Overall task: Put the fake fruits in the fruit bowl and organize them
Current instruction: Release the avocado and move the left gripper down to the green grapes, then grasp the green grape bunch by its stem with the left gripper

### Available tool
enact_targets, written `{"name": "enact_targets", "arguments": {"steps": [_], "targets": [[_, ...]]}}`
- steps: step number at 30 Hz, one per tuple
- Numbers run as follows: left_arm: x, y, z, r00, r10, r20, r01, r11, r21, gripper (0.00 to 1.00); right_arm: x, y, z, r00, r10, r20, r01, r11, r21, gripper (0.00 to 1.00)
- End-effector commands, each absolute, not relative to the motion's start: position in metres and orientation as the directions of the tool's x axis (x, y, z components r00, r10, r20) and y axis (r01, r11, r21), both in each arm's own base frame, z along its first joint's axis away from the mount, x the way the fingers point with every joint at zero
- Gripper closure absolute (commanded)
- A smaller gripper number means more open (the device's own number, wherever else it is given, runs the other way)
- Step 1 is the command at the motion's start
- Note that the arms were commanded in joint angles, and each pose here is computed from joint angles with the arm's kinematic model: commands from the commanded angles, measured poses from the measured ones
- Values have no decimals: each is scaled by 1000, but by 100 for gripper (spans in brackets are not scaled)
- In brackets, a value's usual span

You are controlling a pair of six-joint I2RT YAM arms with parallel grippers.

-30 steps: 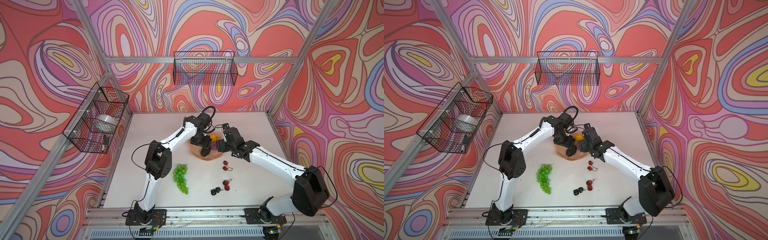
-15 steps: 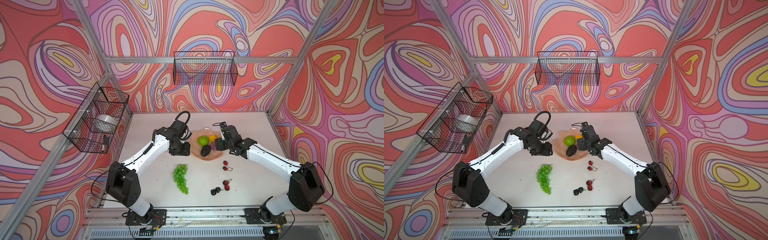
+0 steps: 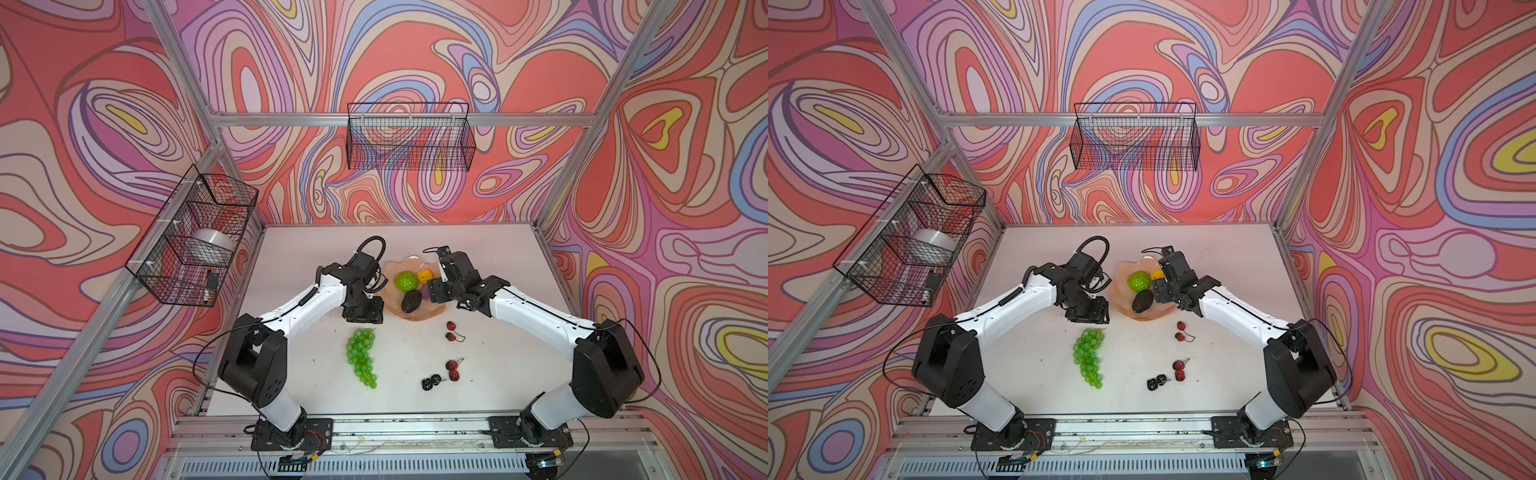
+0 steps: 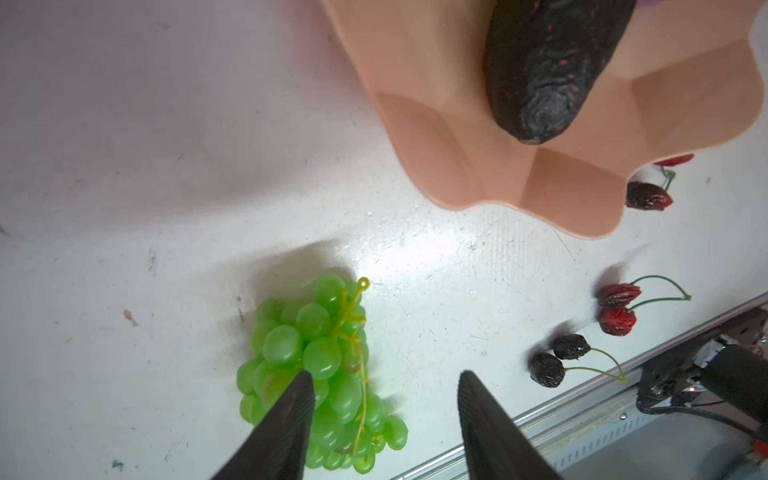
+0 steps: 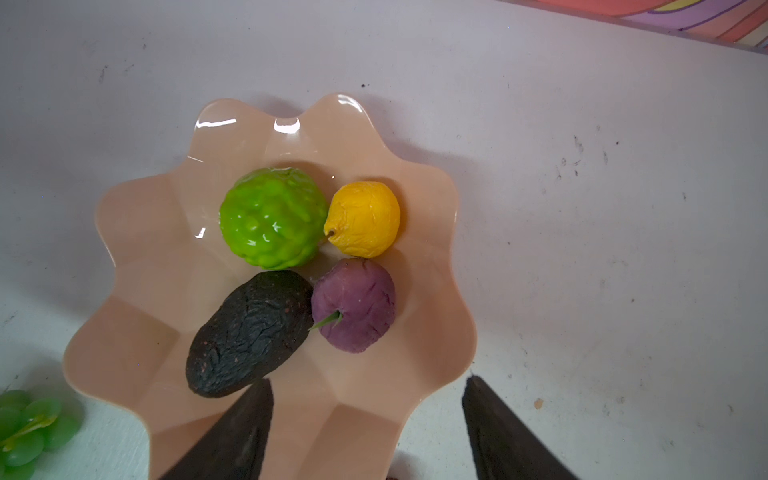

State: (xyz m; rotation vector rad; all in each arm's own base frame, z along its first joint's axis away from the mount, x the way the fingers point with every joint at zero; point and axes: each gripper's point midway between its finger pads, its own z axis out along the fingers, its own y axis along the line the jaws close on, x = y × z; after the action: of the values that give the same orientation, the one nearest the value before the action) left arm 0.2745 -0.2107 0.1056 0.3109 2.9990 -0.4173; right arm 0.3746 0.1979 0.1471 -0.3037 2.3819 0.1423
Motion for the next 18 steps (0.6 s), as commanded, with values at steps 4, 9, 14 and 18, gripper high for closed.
{"name": "enact_targets", "arguments": {"steps": [4,9,14,18], "targets": [[258,-204,88,-957,288,-20,289,953,-87,46,372,193,146,-717,-133,-684,-218,975,40,27],[249,-205,77,-948,319,22,319,948,4,48,366,188,139,-725,-143,-673,-217,976,27,28],[251,-208,69,-947,321,31,321,947,21,53,367,188,136,-726,-144,-672,-219,975,27,28],[251,-206,62,-947,317,57,320,947,35,56,366,188,133,-730,-144,-668,-217,976,27,28]]}}
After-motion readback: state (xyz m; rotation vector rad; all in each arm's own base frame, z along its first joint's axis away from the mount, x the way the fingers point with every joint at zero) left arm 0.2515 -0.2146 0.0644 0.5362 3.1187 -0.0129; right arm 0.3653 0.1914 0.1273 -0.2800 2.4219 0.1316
